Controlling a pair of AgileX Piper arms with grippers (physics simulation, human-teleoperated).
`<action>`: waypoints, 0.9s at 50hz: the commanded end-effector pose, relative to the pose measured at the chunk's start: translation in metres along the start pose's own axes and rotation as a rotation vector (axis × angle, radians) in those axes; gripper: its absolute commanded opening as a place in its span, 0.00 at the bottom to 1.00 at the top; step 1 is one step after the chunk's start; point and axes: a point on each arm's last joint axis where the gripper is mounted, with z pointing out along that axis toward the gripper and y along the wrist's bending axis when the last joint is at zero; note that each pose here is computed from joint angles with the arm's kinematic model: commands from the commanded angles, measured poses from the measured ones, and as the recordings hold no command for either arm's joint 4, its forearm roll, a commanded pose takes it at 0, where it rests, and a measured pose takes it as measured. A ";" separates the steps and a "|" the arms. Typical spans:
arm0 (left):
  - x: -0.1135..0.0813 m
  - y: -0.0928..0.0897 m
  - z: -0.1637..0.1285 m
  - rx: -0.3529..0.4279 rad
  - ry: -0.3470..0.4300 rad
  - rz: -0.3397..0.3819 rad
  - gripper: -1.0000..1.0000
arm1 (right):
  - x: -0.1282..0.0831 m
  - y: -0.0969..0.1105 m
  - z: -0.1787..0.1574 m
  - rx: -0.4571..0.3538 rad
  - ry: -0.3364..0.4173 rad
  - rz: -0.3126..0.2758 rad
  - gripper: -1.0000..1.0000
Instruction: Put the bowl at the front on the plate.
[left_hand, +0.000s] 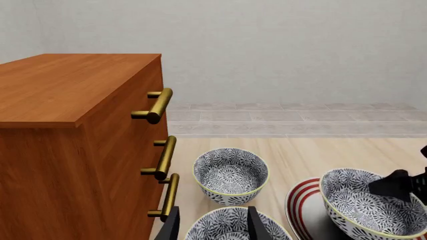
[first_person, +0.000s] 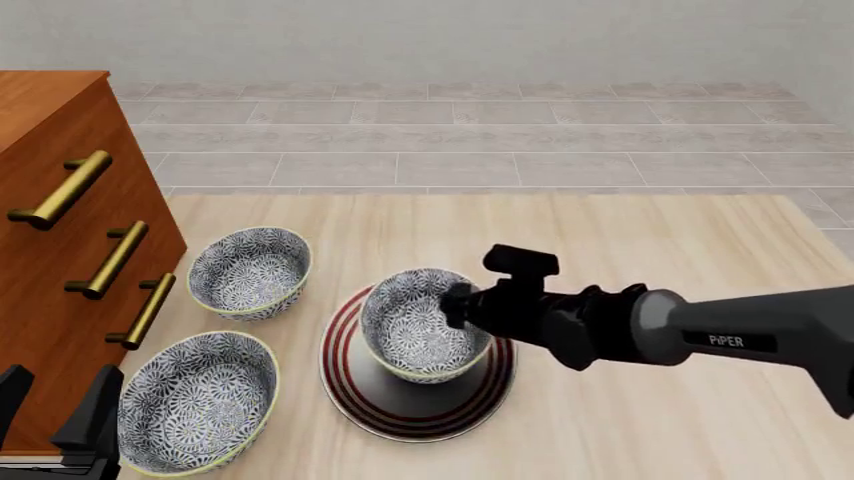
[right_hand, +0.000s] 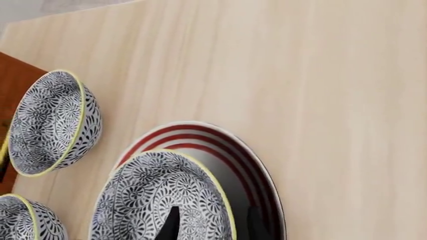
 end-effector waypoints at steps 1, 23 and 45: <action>0.000 0.000 0.000 0.000 0.000 0.000 1.00 | -0.002 0.005 -0.003 -0.013 -0.008 0.000 1.00; 0.000 0.000 0.000 0.000 0.000 0.000 1.00 | -0.025 0.007 -0.018 -0.006 -0.042 -0.022 1.00; 0.000 0.000 0.000 0.000 0.000 0.000 1.00 | -0.056 0.018 -0.045 -0.014 -0.089 -0.068 1.00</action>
